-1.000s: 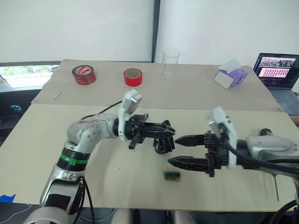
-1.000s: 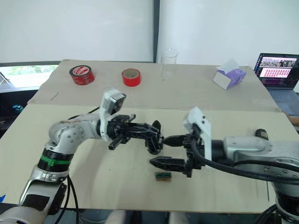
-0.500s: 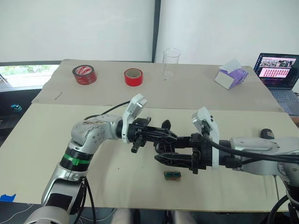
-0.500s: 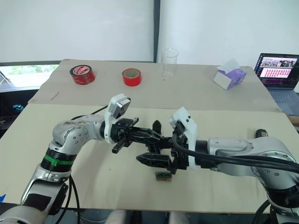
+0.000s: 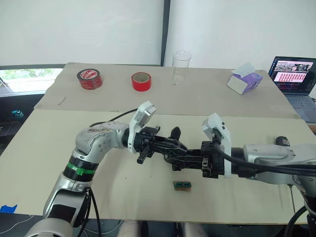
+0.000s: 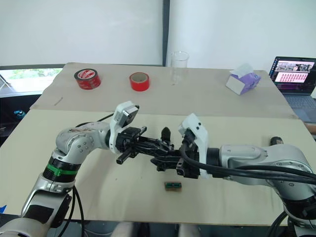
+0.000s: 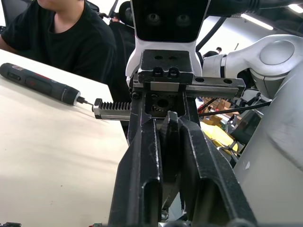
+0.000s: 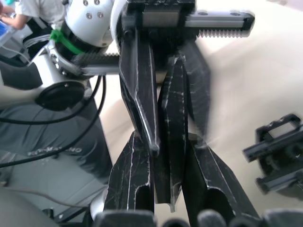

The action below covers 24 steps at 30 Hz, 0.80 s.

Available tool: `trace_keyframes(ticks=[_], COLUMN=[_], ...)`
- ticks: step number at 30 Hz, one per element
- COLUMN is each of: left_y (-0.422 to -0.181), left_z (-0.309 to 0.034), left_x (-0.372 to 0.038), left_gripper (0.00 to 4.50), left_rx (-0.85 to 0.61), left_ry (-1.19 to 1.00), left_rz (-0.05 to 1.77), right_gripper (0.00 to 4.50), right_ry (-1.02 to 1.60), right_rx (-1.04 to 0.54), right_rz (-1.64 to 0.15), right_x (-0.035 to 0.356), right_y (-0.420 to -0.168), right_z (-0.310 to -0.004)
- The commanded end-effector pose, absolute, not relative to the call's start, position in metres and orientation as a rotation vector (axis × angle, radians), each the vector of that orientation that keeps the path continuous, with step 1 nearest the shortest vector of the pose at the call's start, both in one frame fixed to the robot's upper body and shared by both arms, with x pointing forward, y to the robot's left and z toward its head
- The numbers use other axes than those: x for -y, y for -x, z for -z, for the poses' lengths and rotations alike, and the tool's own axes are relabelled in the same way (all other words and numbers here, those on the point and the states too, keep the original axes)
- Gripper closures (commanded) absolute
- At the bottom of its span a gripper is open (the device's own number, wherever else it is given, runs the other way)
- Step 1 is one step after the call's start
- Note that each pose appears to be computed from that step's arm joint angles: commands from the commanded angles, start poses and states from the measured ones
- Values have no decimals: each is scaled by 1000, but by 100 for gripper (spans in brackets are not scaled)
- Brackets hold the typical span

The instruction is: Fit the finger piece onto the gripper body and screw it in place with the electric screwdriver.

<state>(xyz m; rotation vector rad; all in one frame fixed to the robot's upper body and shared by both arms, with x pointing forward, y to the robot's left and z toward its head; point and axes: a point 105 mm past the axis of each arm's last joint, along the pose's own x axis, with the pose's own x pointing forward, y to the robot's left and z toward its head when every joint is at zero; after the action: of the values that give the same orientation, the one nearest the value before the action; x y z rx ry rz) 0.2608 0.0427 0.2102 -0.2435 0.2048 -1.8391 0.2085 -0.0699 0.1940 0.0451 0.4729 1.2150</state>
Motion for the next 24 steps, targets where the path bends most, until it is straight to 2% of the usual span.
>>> trace_keyframes(ticks=[1,5,9,13,17,24], left_y=[-262,-272,-290,-298,-319,-320], left_z=[-229,-225,-196,-148,-123,-94], left_x=[-56,-85,-116,-135,-125,-88], left_gripper=[150,0,0,0,0,0], left_rx=[-99,-37,-44,-132,-128,-138], left_ry=[193,53,-145,-336,-292,-277], left_rz=[1826,1746,1600,1534,1405,1470], right_gripper=[409,409,409,409,409,409], right_ry=[-30,-41,-20,47,93,145], right_rx=[-386,-305,-115,58,116,175], right_rz=[-1210,-1208,-1206,-1246,-1258,-1323], right_x=[75,90,105,117,125,120], right_y=[-210,-212,-222,-228,-238,-244], right_z=[-206,-210,-220,-218,-211,-202])
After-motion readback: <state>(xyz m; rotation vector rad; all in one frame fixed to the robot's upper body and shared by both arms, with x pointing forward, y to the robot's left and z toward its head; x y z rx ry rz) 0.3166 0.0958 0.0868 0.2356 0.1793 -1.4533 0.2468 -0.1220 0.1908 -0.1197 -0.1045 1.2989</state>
